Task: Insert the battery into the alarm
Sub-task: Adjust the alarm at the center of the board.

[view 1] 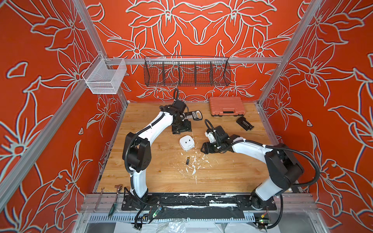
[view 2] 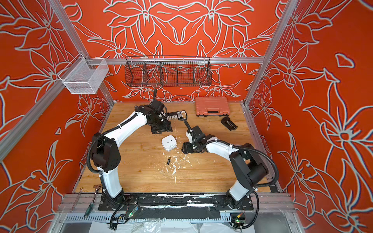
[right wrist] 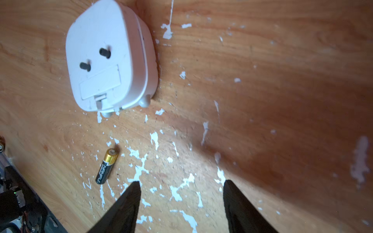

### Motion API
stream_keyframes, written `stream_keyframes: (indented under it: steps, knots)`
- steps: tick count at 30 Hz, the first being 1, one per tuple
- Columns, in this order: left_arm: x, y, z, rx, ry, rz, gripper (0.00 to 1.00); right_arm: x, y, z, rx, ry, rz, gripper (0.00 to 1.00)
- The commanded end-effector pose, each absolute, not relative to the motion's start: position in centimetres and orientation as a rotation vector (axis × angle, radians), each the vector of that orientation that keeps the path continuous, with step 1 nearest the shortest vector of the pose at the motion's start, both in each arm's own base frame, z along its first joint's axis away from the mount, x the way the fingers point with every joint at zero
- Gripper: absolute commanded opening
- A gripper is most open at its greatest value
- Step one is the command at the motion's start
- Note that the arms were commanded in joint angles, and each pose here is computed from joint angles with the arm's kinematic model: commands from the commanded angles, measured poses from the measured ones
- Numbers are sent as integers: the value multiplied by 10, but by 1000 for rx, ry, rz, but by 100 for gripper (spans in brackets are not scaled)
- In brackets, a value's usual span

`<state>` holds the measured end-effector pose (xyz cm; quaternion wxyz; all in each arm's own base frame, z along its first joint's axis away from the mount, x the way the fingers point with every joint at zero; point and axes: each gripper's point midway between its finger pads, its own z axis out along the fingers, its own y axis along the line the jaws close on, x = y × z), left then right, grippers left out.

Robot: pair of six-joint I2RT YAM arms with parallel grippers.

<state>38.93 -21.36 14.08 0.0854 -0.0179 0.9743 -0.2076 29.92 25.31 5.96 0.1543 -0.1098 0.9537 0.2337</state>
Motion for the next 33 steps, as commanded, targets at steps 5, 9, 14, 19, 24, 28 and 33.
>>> stream_keyframes:
  steps: [5, 9, 14, 19, 24, 28, 33]
  knots:
    - [398, -238, 125, 217, 2804, -990, 77, 300, 262, 39, -351, 2909, 573, 63]
    - [404, -243, 126, 269, 2749, -1061, 77, 305, 268, 36, -342, 2929, 578, 63]
    - [398, -234, 102, 280, 2795, -1006, 77, 316, 283, 43, -339, 2916, 645, 64]
    - [391, -229, 97, 266, 2788, -999, 77, 326, 300, 46, -302, 2909, 738, 64]
    - [387, -226, 106, 254, 2773, -1006, 77, 333, 301, 42, -295, 2923, 693, 64]
    - [383, -224, 118, 256, 2744, -1005, 77, 339, 297, 46, -298, 2910, 645, 64]
    - [395, -213, 136, 303, 2680, -878, 77, 337, 294, 52, -302, 2899, 633, 63]
